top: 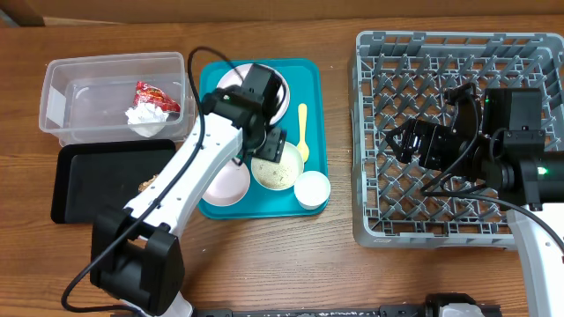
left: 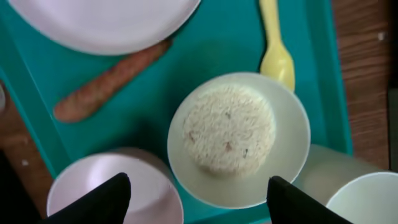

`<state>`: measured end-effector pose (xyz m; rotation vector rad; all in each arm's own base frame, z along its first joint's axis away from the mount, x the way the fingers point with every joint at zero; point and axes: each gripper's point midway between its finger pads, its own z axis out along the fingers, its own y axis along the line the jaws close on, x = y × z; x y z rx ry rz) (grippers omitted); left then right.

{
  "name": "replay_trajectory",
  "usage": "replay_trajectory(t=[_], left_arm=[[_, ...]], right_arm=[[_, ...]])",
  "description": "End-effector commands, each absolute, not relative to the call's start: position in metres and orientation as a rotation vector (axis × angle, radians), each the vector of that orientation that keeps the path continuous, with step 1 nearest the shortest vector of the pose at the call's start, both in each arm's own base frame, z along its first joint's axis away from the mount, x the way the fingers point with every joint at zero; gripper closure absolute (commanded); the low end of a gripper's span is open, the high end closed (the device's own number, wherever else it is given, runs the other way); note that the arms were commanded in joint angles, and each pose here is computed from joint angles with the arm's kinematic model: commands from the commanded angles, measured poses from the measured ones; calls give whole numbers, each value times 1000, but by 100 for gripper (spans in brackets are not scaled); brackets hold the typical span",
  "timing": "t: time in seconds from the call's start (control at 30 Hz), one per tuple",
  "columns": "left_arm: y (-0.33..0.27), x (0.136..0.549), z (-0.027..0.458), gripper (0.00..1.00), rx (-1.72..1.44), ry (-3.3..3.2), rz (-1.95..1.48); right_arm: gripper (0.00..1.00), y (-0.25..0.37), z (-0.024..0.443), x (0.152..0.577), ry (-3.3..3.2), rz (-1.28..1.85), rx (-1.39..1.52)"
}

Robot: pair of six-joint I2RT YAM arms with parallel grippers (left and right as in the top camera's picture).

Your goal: Sort waste into correct bins and load items into the dishwasher

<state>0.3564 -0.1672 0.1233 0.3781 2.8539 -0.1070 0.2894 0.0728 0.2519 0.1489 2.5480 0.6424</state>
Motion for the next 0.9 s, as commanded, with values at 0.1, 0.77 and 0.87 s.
replay_trajectory(t=[0.1, 0.77, 0.87], left_arm=[[-166, 361, 100, 43, 498, 2899, -105], [-160, 354, 32, 92, 393, 3092, -36], [-160, 355, 32, 93, 392, 3088, -37]], right_arm=[[0, 74, 262, 291, 2523, 639, 134], [0, 74, 260, 288, 2539, 639, 140], [0, 73, 260, 289, 2537, 639, 140]])
